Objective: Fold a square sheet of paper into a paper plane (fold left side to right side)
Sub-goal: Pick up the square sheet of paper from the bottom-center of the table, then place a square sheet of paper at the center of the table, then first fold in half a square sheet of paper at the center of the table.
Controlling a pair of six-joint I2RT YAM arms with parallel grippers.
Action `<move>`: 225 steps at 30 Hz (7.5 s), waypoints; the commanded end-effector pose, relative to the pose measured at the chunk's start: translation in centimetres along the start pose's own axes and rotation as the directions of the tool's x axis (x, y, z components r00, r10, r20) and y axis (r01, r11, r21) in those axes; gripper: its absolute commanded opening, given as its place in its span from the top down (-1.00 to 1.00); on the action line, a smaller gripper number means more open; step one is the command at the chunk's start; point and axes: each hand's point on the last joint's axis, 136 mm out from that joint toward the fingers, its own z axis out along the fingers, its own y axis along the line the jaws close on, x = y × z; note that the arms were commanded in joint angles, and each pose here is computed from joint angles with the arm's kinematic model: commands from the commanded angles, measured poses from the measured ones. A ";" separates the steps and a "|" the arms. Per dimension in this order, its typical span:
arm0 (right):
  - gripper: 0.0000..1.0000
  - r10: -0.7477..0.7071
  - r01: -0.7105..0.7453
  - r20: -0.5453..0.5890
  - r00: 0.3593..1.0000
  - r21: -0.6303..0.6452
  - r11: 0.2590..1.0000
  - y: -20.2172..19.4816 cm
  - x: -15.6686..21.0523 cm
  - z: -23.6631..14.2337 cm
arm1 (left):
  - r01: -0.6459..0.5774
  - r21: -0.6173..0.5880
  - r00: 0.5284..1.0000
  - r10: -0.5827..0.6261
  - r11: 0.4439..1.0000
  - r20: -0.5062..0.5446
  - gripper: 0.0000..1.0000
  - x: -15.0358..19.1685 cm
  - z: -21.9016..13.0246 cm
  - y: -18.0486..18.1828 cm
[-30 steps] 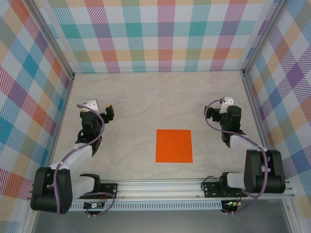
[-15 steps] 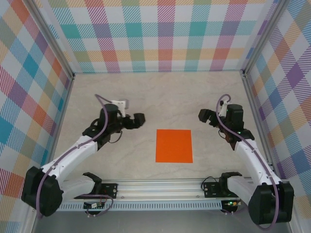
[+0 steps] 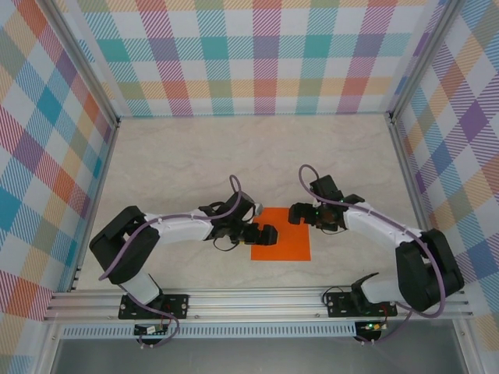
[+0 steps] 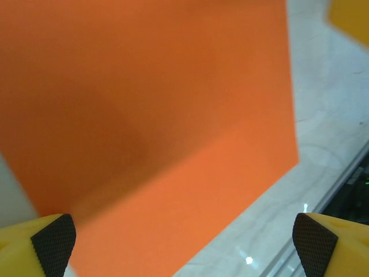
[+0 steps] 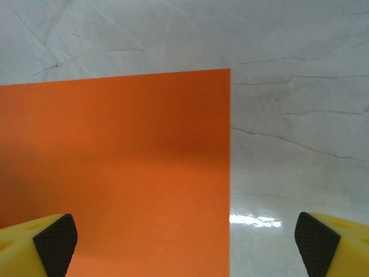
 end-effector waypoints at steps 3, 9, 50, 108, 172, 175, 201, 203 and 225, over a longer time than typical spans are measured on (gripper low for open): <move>-0.99 0.000 -0.001 0.004 1.000 0.054 0.999 0.7 -1.1 1.2 | 0.016 0.010 0.999 -0.016 1.000 -0.030 -0.98 0.4 1.2 -0.8; -1.00 -0.025 0.031 -0.073 0.997 0.088 0.996 1.1 0.8 2.9 | 0.023 -0.042 0.998 -0.026 0.999 -0.060 -0.98 1.3 1.9 0.4; 0.59 -0.011 0.048 0.062 0.998 -0.636 0.770 9.2 -0.5 -6.5 | 0.052 0.289 0.925 -0.156 0.956 0.348 -1.00 -6.2 -15.0 0.0; -1.00 -0.191 0.293 0.314 0.930 -0.320 0.901 8.2 -4.0 -16.9 | -0.032 0.231 0.946 -0.045 0.973 0.321 0.94 -8.6 -11.7 -1.6; 0.13 0.099 -0.108 -0.043 0.994 -0.453 0.885 6.4 -2.5 -1.5 | 0.066 0.261 0.992 -0.091 0.963 0.085 -0.28 -9.0 -1.5 -2.3; 0.03 0.109 -0.126 -0.064 0.992 -0.543 0.831 8.0 -2.8 -1.7 | 0.065 0.260 0.992 -0.091 0.963 0.087 -0.26 -9.0 -1.5 -2.3; 0.93 0.117 -0.204 -0.203 0.972 -0.486 0.850 7.4 -1.2 2.8 | 0.086 -0.069 0.982 -0.073 0.994 0.172 -0.29 -8.5 -5.2 1.9; 0.93 0.116 -0.202 -0.203 0.972 -0.477 0.855 7.2 -1.1 2.9 | 0.098 -0.089 0.985 -0.084 0.991 0.149 -0.30 -8.1 -4.8 2.4; 0.50 0.105 -0.164 -0.157 0.982 -0.439 0.884 6.5 -1.6 2.1 | 0.131 -0.099 0.991 -0.133 0.986 -0.016 0.00 -6.3 1.6 3.6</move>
